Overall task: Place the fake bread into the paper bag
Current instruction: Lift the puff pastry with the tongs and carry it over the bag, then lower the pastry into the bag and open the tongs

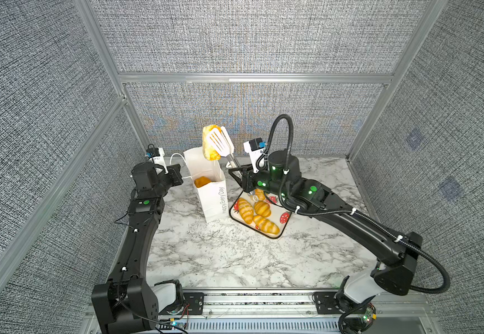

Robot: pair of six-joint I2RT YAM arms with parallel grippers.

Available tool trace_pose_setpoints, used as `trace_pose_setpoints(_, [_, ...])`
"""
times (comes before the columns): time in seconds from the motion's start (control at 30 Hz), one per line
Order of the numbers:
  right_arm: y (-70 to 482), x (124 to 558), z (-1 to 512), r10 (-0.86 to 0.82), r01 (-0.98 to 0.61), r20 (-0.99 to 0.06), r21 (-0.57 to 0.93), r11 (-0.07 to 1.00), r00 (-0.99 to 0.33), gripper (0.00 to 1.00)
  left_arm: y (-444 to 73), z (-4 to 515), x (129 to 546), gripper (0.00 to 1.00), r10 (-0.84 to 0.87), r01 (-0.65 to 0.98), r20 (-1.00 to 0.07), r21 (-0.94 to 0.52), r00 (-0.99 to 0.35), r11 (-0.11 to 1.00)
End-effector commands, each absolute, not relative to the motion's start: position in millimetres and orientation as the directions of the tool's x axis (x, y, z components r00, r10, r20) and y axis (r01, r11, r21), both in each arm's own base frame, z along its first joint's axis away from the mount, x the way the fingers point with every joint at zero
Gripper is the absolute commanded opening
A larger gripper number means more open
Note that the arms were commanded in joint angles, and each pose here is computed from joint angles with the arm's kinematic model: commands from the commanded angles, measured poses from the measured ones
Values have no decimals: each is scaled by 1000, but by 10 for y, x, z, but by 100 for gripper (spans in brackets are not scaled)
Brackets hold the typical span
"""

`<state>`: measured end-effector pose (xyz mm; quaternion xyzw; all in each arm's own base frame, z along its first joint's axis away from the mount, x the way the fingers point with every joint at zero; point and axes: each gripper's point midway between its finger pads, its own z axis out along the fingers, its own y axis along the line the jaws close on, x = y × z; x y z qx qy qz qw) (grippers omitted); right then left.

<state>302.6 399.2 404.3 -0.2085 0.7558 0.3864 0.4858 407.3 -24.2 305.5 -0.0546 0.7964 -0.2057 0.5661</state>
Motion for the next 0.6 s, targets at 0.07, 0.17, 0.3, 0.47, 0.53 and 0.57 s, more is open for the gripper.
trace_pose_setpoints(0.07, [4212,3021,4057,33,-722,-901,368,586,-432,27,-261,3118,4086,0,-320,168,-887,-389,-333,906])
trace_pose_setpoints(0.17, [4335,3032,3934,4,-722,-889,375,581,-458,27,-265,3115,4086,0,-320,167,-887,-390,-334,905])
trace_pose_setpoints(0.3, [4438,3039,3797,-29,-723,-875,379,578,-482,27,-269,3109,4088,0,-319,169,-886,-390,-336,905])
trace_pose_setpoints(0.47, [4489,3076,3600,-67,-706,-853,382,596,-518,27,-268,3110,4087,0,-320,169,-886,-391,-335,905])
trace_pose_setpoints(0.53, [4498,3089,3524,-79,-698,-844,382,605,-530,27,-267,3112,4089,0,-322,168,-886,-392,-335,904])
trace_pose_setpoints(0.57, [4491,3094,3492,-81,-692,-840,383,613,-537,27,-268,3107,4088,0,-320,169,-886,-391,-335,905])
